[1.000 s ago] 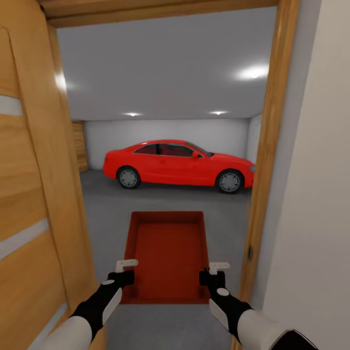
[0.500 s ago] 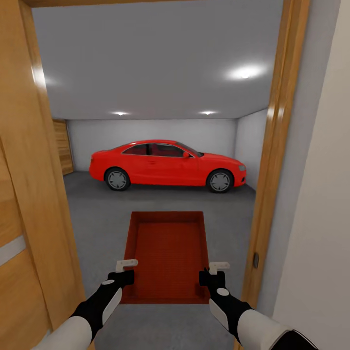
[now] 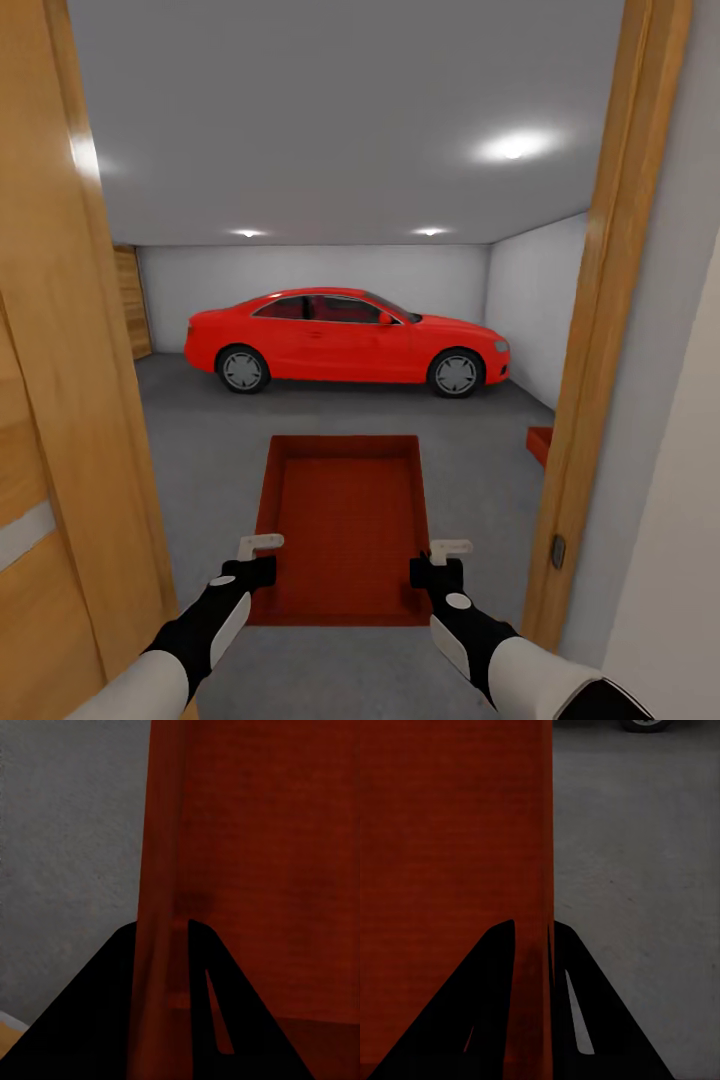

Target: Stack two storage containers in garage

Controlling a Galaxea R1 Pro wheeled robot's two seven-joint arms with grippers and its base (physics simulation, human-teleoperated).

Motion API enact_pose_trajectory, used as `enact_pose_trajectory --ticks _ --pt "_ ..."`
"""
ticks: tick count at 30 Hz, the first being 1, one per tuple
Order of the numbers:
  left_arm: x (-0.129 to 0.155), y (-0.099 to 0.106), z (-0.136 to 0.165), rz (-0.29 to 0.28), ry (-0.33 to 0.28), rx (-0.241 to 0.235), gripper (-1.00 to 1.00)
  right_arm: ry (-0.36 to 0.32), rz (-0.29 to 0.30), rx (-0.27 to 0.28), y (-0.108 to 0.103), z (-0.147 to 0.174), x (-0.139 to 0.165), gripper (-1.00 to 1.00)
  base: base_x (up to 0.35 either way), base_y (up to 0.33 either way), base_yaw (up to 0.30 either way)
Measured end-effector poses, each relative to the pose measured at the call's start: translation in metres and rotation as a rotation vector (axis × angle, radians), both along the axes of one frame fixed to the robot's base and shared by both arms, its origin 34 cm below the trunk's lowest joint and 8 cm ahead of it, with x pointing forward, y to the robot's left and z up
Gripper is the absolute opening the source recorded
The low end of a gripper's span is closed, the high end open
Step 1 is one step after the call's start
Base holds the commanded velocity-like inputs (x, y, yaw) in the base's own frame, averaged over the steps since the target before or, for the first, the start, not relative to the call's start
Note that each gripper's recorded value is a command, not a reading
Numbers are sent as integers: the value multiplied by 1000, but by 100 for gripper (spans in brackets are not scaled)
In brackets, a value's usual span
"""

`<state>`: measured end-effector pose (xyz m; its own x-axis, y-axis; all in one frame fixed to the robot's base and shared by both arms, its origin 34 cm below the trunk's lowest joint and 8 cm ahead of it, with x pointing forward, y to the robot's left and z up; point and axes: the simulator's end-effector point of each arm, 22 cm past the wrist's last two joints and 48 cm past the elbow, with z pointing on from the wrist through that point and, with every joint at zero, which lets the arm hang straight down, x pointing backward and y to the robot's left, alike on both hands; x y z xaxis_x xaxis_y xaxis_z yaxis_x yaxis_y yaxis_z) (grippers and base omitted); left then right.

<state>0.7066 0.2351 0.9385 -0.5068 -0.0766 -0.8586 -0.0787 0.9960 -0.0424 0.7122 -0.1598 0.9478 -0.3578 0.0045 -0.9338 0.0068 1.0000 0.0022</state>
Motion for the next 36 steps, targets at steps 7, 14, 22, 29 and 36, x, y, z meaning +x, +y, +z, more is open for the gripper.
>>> enact_pose_trajectory --ticks 7,14,22,29,36 --pt "1 -1 1 2 -5 -3 -100 -4 1 -1 -1 2 1 -100 13 4 0" --pt "0 -1 1 2 -5 -3 -100 -4 1 -2 -1 2 0 -100 244 0 0" --pt "0 -1 1 2 -4 -3 -100 -4 1 -2 -1 2 0 -100 319 0 0" --pt "0 -1 1 2 -4 -3 -100 -4 1 -2 -1 2 0 -100 321 0 0" --pt "0 -1 1 2 -5 -3 -100 -4 1 -2 -1 2 1 -100 163 0 0"
